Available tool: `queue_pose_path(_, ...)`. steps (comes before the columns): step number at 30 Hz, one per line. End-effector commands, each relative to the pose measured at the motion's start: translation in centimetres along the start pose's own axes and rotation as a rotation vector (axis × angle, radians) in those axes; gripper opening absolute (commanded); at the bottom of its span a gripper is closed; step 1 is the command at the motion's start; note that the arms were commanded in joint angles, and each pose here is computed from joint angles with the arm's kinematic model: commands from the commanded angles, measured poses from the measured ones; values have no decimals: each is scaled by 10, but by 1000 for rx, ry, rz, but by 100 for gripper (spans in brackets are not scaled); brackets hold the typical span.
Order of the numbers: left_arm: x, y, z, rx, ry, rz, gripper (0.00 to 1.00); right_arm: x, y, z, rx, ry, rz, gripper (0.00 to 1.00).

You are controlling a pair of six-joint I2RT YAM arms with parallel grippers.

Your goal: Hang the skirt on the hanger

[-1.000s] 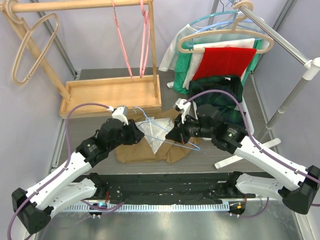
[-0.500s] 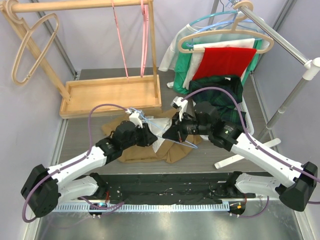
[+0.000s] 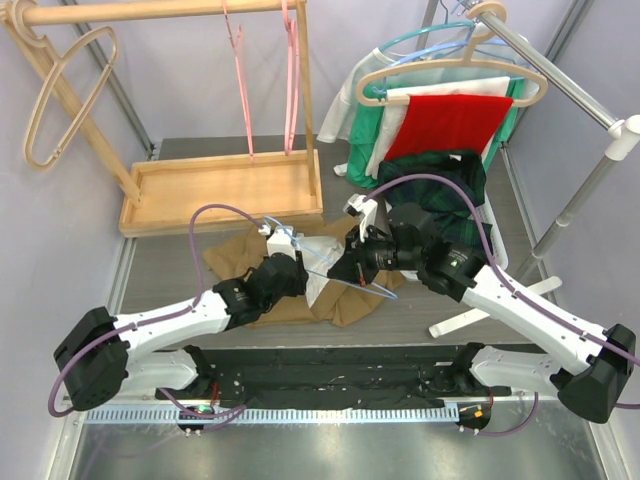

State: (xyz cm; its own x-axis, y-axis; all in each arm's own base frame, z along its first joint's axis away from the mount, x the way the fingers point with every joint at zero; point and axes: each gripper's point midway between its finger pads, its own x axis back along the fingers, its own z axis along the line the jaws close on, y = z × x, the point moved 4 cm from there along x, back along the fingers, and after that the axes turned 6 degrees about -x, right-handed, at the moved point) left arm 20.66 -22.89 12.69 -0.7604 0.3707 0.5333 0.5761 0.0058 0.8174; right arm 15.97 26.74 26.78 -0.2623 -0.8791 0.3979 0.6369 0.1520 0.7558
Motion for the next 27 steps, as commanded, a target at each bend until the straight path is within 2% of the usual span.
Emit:
queue_pose_path(1,-1,-3,2,-43,61,17,33,7,48,17,58,47,-170,1)
queue_pose_path(4,0,-11,8,-24,93,37,36,10,50,10,45,22,-177,1)
queue_pose_path(8,9,-13,23,-1,177,46,50,15,47,-1,30,-9,-174,1)
queue_pose_path(14,36,16,27,53,178,-44,56,32,40,-20,20,-62,-162,1)
queue_pose_path(18,58,43,18,57,79,-121,60,48,46,-21,32,-65,-189,1)
queue_pose_path(24,89,92,4,-62,-50,-234,70,70,52,2,96,18,-151,1)
queue_pose_path(27,109,121,-7,-155,-151,-289,74,80,48,21,126,111,-81,1)
